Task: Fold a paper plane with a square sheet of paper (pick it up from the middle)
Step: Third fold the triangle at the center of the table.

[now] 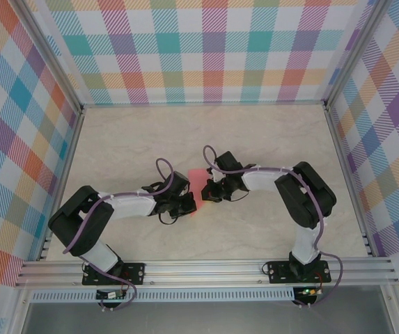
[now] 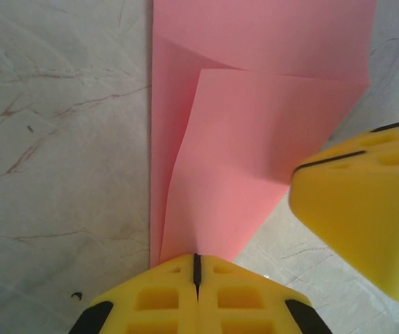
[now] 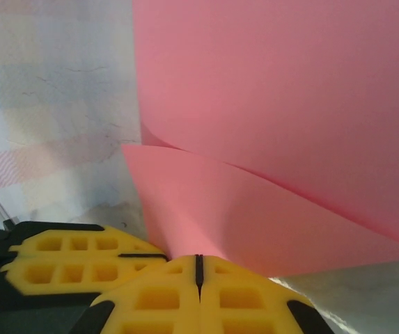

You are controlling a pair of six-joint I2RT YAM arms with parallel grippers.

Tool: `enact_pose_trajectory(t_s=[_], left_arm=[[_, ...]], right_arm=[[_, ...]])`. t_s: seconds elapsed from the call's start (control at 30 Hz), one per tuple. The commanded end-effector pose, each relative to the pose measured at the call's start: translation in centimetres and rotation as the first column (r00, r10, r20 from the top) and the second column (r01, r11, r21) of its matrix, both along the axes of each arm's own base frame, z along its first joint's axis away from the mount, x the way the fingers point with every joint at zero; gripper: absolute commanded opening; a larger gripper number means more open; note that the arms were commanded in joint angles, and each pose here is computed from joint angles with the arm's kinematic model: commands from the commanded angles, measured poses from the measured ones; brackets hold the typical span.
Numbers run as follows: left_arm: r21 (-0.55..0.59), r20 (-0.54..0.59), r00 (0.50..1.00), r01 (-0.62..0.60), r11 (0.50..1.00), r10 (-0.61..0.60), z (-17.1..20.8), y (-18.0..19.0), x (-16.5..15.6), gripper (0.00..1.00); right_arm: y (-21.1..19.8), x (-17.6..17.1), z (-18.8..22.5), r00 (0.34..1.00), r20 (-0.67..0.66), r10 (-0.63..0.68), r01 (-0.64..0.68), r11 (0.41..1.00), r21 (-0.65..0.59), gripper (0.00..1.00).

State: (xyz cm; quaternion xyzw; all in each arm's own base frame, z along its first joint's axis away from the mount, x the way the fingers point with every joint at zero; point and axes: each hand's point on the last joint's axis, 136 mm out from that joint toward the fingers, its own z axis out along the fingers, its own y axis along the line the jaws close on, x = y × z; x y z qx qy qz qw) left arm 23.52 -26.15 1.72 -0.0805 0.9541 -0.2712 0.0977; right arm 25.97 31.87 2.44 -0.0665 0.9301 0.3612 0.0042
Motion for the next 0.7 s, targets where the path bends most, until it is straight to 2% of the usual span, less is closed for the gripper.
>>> enact_pose_trajectory(t_s=[0.0,0.2,0.4,0.67], left_arm=[[0.166,-0.132,0.991,0.029,0.986,-0.007,-3.6,3.1,-3.4,0.0],[0.182,-0.146,0.989,0.032,0.983,-0.005,-3.9,3.5,-3.8,0.0],[0.187,-0.148,0.989,0.028,0.982,0.0,-4.0,3.8,-4.0,0.0],[0.168,-0.129,0.992,0.036,0.985,-0.015,-3.5,3.2,-3.5,0.0]], right_arm=[[0.8,0.4,-0.5,1.0,0.004,0.028,-0.028,1.0,0.005,0.0],[-0.6,1.2,-1.9,0.999,0.029,0.016,-0.013,0.996,-0.085,0.0],[-4.1,3.2,-2.6,0.997,0.041,-0.063,0.068,0.99,-0.126,0.0],[-6.5,5.4,-0.2,0.983,0.127,-0.136,0.156,0.974,-0.164,0.0]])
